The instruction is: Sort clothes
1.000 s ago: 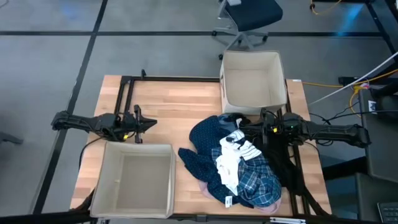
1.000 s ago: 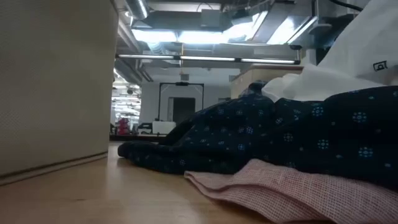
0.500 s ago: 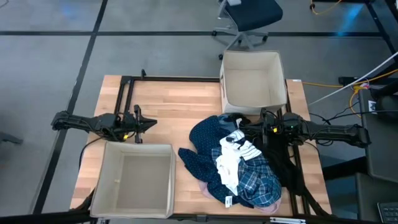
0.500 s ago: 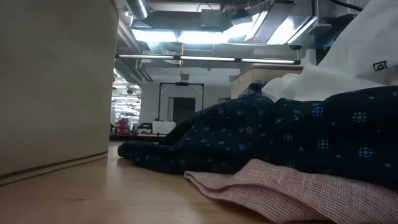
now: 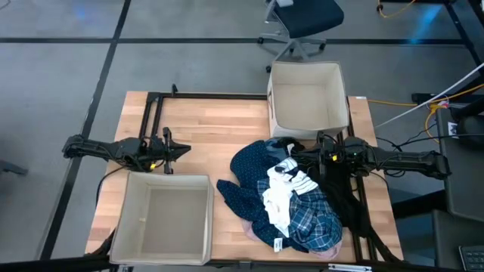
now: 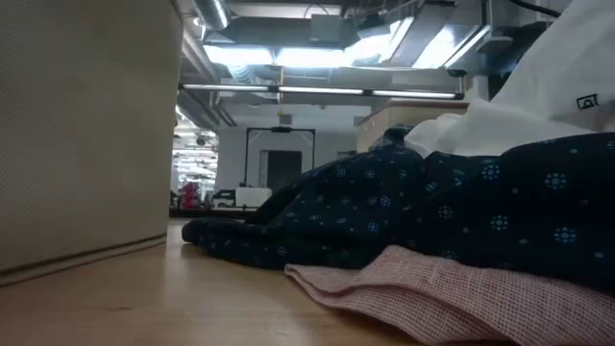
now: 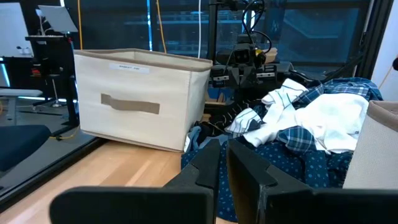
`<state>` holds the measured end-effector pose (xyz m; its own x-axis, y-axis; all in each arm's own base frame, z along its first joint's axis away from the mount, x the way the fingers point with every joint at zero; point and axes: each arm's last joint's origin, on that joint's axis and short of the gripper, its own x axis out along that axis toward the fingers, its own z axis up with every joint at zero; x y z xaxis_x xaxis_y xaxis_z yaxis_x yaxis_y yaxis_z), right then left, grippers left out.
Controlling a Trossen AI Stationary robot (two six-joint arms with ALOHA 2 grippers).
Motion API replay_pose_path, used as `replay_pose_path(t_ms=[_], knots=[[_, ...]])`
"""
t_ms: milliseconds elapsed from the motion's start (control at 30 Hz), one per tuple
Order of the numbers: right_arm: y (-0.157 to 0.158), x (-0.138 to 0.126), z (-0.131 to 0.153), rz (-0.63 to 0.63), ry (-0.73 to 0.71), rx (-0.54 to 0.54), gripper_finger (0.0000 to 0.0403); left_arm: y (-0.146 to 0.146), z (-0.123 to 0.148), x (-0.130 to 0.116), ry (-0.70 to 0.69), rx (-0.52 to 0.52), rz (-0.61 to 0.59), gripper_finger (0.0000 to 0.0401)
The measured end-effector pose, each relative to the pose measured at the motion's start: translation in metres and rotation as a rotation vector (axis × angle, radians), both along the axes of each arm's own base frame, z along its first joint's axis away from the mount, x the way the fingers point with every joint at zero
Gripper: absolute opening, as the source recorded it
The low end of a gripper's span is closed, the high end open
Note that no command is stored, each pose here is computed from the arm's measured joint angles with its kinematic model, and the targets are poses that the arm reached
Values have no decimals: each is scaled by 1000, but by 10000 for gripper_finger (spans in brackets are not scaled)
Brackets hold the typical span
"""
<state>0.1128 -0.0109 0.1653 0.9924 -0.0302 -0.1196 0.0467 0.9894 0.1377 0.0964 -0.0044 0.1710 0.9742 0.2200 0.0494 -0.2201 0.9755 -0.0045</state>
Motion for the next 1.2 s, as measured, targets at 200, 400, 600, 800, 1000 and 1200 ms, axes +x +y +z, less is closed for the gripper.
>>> replay_pose_path(t_ms=[200,400,600,800,1000,1200], knots=[[0,0,0,0,0,0,21,0,0,0,0,0,0,19],[0,0,0,0,0,0,21,0,0,0,2,7,0,19],[0,0,0,0,-2,0,21,0,0,0,21,95,7,19],[0,0,1,0,-12,2,21,0,1,0,-7,5,3,19],[-1,0,6,-56,-69,77,21,0,1,0,-29,-94,-2,19],[-3,0,20,-98,-140,54,21,0,1,0,-34,-120,-3,19]])
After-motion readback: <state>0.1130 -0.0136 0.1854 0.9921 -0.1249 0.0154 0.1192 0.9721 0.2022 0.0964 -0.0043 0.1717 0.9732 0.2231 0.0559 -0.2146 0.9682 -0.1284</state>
